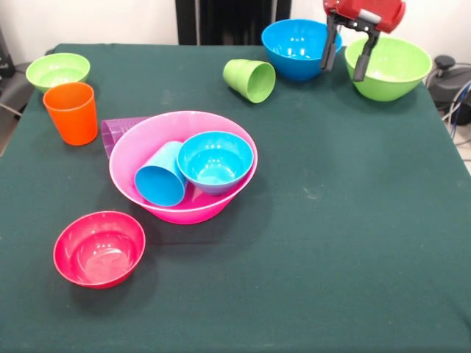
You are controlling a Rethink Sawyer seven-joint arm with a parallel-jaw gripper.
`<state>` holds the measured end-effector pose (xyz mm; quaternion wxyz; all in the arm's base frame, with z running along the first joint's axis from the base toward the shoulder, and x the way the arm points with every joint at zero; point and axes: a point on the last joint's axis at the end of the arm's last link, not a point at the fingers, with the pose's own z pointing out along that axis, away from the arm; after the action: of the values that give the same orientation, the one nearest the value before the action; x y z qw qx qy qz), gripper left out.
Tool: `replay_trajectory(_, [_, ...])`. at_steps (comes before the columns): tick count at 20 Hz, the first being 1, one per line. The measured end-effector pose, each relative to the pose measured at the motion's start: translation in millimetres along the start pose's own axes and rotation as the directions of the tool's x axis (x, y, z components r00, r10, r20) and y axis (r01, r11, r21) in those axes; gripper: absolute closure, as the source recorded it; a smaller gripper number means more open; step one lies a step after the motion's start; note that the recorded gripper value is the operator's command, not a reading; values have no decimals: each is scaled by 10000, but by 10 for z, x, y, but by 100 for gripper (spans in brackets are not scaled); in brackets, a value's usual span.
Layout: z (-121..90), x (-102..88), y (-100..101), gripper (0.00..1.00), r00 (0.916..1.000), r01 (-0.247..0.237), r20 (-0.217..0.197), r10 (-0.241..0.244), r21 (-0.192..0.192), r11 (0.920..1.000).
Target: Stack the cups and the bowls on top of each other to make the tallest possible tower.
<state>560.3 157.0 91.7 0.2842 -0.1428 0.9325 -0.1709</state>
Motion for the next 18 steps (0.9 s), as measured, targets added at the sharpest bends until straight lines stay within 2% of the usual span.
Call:
replay_trajectory(4, [3,-119,-69,0,9990,-443,104,445,-190,9988])
replay_trajectory(6, [-69,-217,-111,0,9976,-685,108,687,-162,9975])
replay_trajectory(9, [-310,-386,-110,0,9944,-1052,-88,1052,52,9944])
replay_trajectory(12, [-603,-511,20,0,9918,-1245,-276,1247,117,9922])
replay_trajectory(13, [-753,-560,113,0,9909,-1305,-314,1306,63,9914])
replay_trajectory(17, [-1047,-622,306,0,9877,-1535,-346,1527,-206,9879])
replay_trajectory(18, [-1150,-635,361,0,9829,-1809,-422,1793,-386,9827])
